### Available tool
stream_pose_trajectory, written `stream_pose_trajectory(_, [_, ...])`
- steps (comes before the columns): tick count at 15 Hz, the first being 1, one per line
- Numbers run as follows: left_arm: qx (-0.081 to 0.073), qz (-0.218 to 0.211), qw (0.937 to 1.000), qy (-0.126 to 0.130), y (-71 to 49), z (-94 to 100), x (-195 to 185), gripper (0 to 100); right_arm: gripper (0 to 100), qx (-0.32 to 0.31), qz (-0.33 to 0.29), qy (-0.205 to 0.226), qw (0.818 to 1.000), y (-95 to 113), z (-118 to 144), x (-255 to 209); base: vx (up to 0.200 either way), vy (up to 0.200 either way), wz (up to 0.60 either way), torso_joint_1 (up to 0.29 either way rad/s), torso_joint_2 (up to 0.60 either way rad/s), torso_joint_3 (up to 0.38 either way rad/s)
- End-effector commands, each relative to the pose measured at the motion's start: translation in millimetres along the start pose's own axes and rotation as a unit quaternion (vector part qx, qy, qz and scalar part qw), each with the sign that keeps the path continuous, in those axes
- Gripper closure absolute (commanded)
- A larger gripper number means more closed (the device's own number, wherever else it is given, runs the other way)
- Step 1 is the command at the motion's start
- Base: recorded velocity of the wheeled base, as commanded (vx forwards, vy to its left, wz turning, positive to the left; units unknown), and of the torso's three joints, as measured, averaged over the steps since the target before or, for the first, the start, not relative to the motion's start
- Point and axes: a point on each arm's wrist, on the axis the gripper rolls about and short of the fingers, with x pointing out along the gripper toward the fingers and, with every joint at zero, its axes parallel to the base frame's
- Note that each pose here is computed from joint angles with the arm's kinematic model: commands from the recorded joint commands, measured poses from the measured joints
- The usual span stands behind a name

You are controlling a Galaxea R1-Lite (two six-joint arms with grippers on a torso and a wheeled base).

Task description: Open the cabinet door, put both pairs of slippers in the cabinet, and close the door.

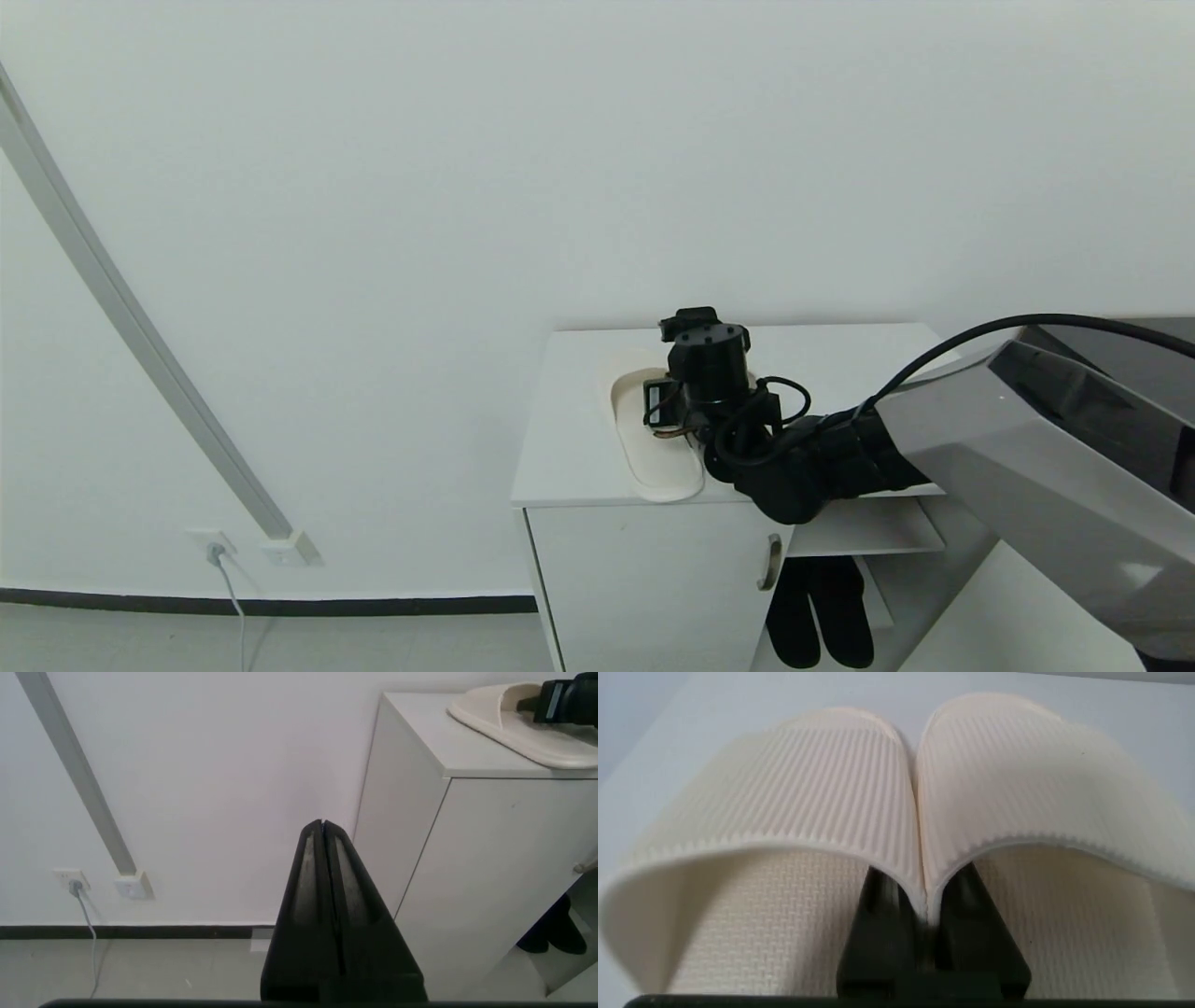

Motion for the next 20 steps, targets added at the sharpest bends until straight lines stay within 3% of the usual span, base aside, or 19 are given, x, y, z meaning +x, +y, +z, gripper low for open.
stream_pose_trajectory(1, [0.000,0.000,1.0000,0.001,0.0,0.0,0,100,100,0.000,0.001,0.001,1.000,0,0,0,0.000,0.000,0.00,0.000,0.00,0.000])
stream_pose_trajectory(8, [-0.001,0.000,1.0000,0.001,0.0,0.0,0,100,100,0.006,0.012,-0.013,1.000,-2,23,-27,0.000,0.000,0.00,0.000,0.00,0.000])
stream_pose_trajectory(16, [-0.001,0.000,1.0000,0.001,0.0,0.0,0,100,100,0.000,0.110,0.014,0.994,-40,31,-130,0.000,0.000,0.00,0.000,0.00,0.000])
stream_pose_trajectory(20, [-0.001,0.000,1.0000,0.001,0.0,0.0,0,100,100,0.001,0.137,0.023,0.990,-41,29,-160,0.000,0.000,0.00,0.000,0.00,0.000])
